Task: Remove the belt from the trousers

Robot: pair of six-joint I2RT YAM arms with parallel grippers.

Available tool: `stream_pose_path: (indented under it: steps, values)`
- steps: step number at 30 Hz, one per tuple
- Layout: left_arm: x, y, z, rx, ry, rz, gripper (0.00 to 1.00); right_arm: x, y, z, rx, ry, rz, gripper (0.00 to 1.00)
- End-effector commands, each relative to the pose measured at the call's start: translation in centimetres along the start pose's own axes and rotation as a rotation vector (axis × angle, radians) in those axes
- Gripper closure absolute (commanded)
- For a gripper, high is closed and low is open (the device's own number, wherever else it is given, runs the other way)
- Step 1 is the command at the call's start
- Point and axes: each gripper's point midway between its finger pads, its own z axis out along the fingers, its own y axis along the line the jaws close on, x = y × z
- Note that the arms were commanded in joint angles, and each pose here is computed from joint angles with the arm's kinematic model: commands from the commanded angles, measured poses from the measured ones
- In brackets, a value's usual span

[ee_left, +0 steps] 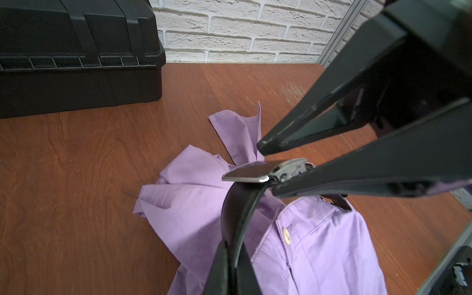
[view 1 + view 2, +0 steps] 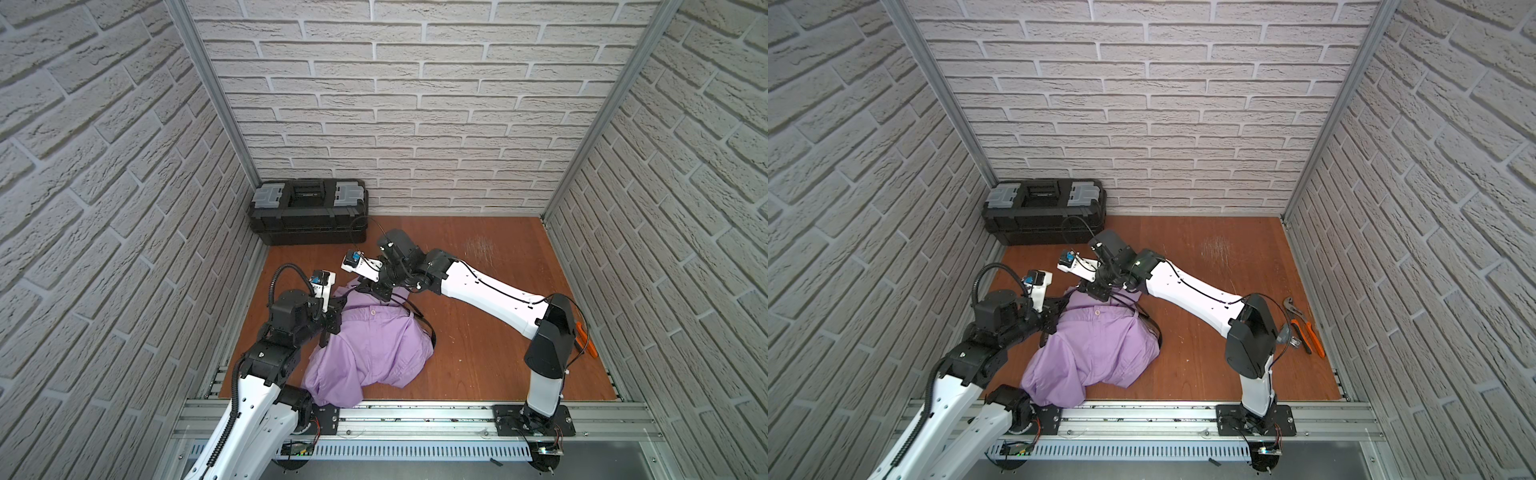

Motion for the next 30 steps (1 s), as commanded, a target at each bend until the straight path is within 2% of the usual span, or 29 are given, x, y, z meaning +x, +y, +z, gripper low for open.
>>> stream_pose_path:
  steps: [1, 7, 14, 19, 22, 24, 27, 30]
  values:
    - [-1.6, -0.2, -0.1, 0.009, -0.070, -0.004, 1.00, -0.9, 0.2, 0.1, -0.007, -0.025, -0.002, 0.71]
    - [-1.9, -0.2, -0.1, 0.010, -0.074, -0.002, 1.00, 0.2, 0.4, 0.3, -0.009, 0.003, -0.008, 0.72]
    - [-1.9, -0.3, -0.2, 0.014, -0.071, -0.002, 1.00, 0.4, 0.3, 0.4, -0.007, 0.014, -0.008, 0.86]
    - [-1.9, -0.3, -0.5, 0.010, -0.073, 0.001, 1.00, 1.2, 0.4, 0.7, -0.012, 0.039, -0.001, 0.86]
    - [-1.8, -0.4, -0.7, 0.009, -0.075, 0.002, 1.00, 1.5, 0.5, 0.8, -0.013, 0.047, 0.002, 0.78]
    - [-1.7, -0.3, -0.8, 0.005, -0.076, 0.002, 1.00, 1.6, 0.5, 0.8, -0.011, 0.052, 0.003, 0.78]
    - [-1.7, -0.3, -0.9, 0.004, -0.077, 0.000, 1.00, 1.8, 0.5, 0.9, -0.011, 0.059, 0.004, 0.83]
    - [-1.7, -0.4, -1.1, 0.006, -0.080, 0.001, 1.00, 1.8, 0.3, 0.8, 0.001, 0.057, 0.009, 0.94]
